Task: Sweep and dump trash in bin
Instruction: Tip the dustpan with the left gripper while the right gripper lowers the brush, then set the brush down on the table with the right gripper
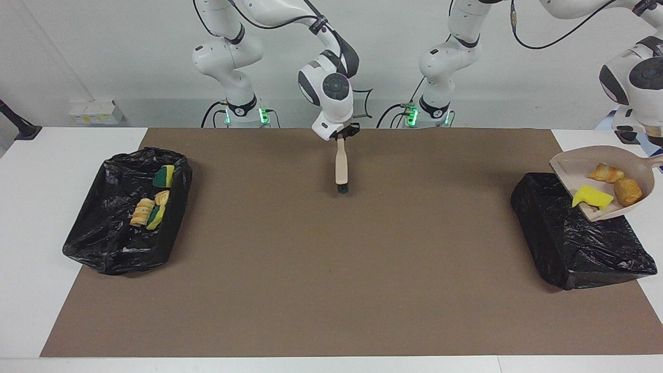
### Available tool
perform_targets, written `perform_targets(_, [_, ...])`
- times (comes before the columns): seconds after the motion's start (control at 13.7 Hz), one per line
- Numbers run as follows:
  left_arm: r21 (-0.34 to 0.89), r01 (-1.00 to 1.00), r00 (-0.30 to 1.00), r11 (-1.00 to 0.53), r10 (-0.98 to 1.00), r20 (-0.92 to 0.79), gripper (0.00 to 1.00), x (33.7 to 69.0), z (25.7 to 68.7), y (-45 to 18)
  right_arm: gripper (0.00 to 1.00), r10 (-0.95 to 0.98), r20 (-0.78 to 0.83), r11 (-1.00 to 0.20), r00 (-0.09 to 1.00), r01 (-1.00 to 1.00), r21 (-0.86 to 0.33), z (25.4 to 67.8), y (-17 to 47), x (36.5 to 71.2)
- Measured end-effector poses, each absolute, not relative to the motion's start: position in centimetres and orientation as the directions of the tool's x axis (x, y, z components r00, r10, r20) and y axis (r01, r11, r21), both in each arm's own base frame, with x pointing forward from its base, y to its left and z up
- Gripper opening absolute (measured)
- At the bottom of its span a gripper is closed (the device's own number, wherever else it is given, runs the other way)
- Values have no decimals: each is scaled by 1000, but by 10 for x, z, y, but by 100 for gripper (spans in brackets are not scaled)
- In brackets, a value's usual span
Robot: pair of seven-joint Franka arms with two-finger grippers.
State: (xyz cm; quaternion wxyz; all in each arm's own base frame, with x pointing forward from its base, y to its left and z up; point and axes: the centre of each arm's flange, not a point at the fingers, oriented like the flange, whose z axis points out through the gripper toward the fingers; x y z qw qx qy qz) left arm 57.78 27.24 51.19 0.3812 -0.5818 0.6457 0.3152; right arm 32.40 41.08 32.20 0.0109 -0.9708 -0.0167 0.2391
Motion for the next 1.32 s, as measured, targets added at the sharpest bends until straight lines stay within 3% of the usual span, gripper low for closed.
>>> perform_targets(0.59, [5,-990,-58,138,-383,-922,32,581,518,266,27,48,-509,-998,859,59,6,315,410,311])
perform_targets(0.88, [2,-992,-47,124,-361,-931,32,584,532,253,66,54,-501,-998,864,61,-2,327,412,321])
perform_targets(1.1, [8,-993,-48,116,-343,-938,32,590,543,224,99,63,-461,-997,885,40,-59,363,392,374])
perform_targets(1.32, [7,-997,-41,83,-424,-905,32,598,537,167,100,77,-389,-994,918,43,-96,395,334,445])
